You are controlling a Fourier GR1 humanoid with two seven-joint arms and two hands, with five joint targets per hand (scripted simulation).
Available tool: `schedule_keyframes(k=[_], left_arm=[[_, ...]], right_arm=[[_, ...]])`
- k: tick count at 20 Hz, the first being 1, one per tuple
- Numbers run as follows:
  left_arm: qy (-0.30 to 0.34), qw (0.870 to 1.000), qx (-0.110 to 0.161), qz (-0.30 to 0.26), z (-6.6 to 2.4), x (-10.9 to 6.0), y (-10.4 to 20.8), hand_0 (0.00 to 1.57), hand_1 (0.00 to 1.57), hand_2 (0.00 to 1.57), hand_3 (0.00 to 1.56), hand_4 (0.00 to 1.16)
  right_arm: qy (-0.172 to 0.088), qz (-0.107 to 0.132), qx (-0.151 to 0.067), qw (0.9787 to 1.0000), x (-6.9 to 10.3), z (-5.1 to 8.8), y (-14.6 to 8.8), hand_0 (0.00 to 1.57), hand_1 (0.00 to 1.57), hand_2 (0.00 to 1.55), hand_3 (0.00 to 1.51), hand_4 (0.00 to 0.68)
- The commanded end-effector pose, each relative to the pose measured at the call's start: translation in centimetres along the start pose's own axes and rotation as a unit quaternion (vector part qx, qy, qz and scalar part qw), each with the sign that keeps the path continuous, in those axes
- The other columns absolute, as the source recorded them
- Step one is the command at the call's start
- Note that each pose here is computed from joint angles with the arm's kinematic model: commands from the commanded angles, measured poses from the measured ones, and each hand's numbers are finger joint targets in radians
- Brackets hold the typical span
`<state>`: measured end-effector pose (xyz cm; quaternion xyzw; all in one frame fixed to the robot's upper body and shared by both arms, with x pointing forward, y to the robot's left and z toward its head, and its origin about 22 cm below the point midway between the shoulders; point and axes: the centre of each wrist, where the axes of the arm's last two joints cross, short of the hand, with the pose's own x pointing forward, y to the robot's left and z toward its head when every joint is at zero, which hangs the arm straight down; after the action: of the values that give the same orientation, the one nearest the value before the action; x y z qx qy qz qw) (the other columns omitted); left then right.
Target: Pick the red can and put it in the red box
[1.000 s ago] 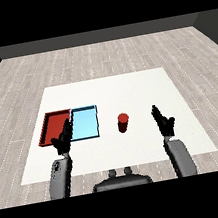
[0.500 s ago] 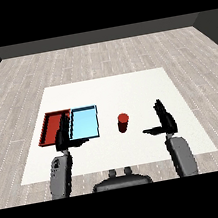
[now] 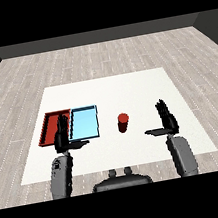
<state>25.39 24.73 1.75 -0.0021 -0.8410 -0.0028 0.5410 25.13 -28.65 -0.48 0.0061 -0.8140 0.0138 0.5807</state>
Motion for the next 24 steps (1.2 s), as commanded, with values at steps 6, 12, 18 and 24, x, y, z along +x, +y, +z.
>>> schedule_keyframes(k=[6,12,18,24], left_arm=[[-0.020,1.000,-0.005,0.010,-0.63,0.3,1.6,0.00,0.00,0.00,0.00,0.00],[-0.019,1.000,0.009,0.020,-0.36,1.1,0.0,0.00,0.00,0.00,0.00,0.00],[-0.022,0.999,-0.007,0.023,0.29,-0.9,0.2,0.00,0.00,0.00,0.00,0.00],[-0.019,0.999,0.004,0.029,2.93,-0.9,-0.7,0.00,0.00,0.00,0.00,0.00]], right_arm=[[0.004,-0.020,0.013,0.9997,2.3,-1.3,1.5,0.00,0.00,0.00,0.00,0.000],[0.030,-0.037,0.022,0.9986,0.0,-2.3,2.4,0.00,0.00,0.00,0.00,0.000],[0.050,-0.057,0.027,0.9967,-0.8,-3.3,6.6,0.00,0.00,0.00,0.00,0.000],[0.072,-0.072,0.047,0.9937,-3.1,-4.5,4.8,0.00,0.00,0.00,0.00,0.000]])
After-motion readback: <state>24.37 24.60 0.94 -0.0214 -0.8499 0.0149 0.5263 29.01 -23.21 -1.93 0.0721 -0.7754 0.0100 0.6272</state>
